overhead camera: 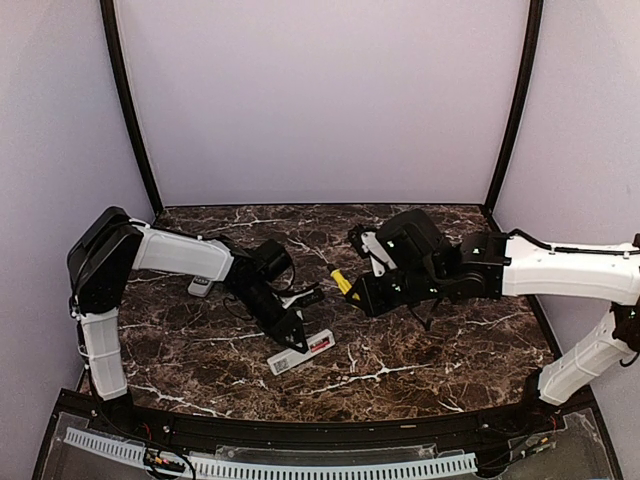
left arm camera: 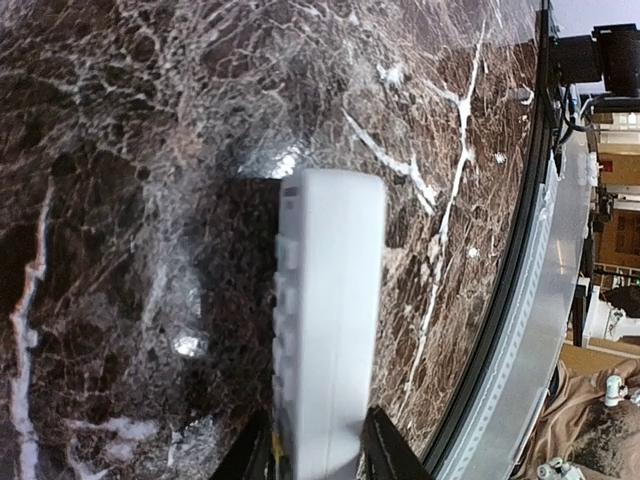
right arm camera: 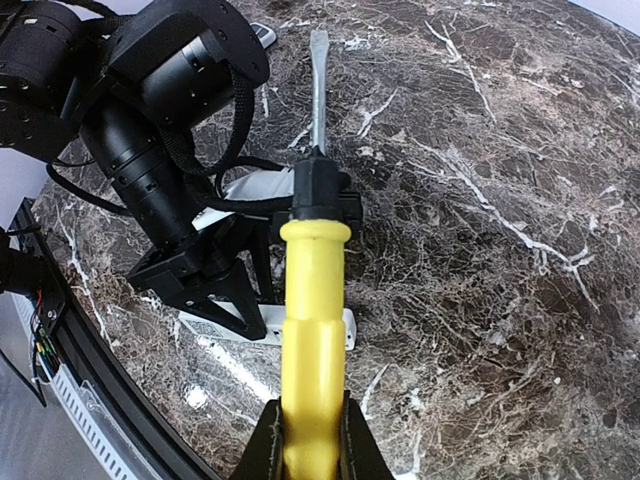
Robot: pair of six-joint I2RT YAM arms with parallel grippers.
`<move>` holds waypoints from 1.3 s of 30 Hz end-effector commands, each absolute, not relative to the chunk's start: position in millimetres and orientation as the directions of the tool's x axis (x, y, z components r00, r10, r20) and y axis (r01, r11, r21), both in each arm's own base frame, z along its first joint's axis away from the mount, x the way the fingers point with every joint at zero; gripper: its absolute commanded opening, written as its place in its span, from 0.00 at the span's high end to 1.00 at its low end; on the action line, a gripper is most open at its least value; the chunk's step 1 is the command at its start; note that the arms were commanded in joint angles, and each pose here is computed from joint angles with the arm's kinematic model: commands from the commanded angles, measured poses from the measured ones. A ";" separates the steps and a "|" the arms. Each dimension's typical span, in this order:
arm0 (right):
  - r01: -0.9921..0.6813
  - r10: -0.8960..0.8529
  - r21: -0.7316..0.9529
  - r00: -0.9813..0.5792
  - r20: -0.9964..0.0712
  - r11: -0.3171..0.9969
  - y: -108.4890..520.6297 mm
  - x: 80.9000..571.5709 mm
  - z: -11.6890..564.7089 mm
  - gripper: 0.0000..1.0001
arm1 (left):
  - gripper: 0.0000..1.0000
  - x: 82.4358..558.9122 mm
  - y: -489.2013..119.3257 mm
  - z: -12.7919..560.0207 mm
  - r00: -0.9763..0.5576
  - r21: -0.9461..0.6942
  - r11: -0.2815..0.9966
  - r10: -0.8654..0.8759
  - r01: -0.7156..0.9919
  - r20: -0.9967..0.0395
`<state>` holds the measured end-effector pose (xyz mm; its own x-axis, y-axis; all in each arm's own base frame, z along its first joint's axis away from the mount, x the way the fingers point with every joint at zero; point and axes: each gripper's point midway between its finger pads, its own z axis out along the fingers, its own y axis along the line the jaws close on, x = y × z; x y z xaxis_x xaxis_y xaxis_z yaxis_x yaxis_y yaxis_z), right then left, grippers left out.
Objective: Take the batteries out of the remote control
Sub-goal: Place the remote control without the battery cover at the center of the board.
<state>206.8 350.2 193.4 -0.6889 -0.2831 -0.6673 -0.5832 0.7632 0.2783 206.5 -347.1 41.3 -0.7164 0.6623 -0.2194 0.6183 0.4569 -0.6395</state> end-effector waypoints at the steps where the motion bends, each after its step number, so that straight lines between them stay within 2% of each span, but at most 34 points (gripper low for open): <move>1: -0.579 -0.244 0.295 -0.675 -0.697 0.760 347.2 210.8 204.1 1.00 | 0.63 213.0 -348.3 44.2 -0.697 -0.602 0.456 0.674 0.655 -0.247; 4: -0.575 -0.241 0.288 -0.672 -0.700 0.766 343.4 211.4 205.0 1.00 | 0.54 221.7 -345.4 45.9 -0.711 -0.558 0.496 0.648 0.666 -0.272; 10: -0.570 -0.244 0.261 -0.660 -0.711 0.779 331.5 213.1 209.5 1.00 | 0.35 257.3 -329.2 82.2 -0.710 -0.392 0.594 0.546 0.702 -0.445; 16: -0.630 -0.318 0.227 -0.630 -0.709 0.743 330.3 207.1 204.4 1.00 | 0.31 284.8 -301.9 136.3 -0.646 -0.257 0.667 0.438 0.700 -0.625; 19: -0.702 -0.396 0.211 -0.594 -0.701 0.680 334.1 195.6 202.7 1.00 | 0.28 282.8 -299.9 179.2 -0.560 -0.218 0.634 0.408 0.742 -0.721; 23: -0.783 -0.494 0.152 -0.517 -0.699 0.603 337.2 180.1 203.2 1.00 | 0.24 269.3 -308.5 229.4 -0.510 -0.270 0.550 0.346 0.790 -0.788; 29: -0.845 -0.610 0.017 -0.400 -0.684 0.535 344.8 162.4 203.4 1.00 | 0.22 246.8 -322.0 272.5 -0.591 -0.486 0.385 0.228 0.785 -0.774; 35: -0.856 -0.632 -0.080 -0.310 -0.710 0.510 351.9 164.7 222.6 1.00 | 0.22 241.0 -328.3 269.4 -0.753 -0.690 0.309 0.194 0.655 -0.629; 39: -0.854 -0.633 -0.125 -0.268 -0.726 0.505 355.2 169.5 232.5 1.00 | 0.29 232.5 -332.5 262.7 -0.804 -0.756 0.272 0.216 0.595 -0.554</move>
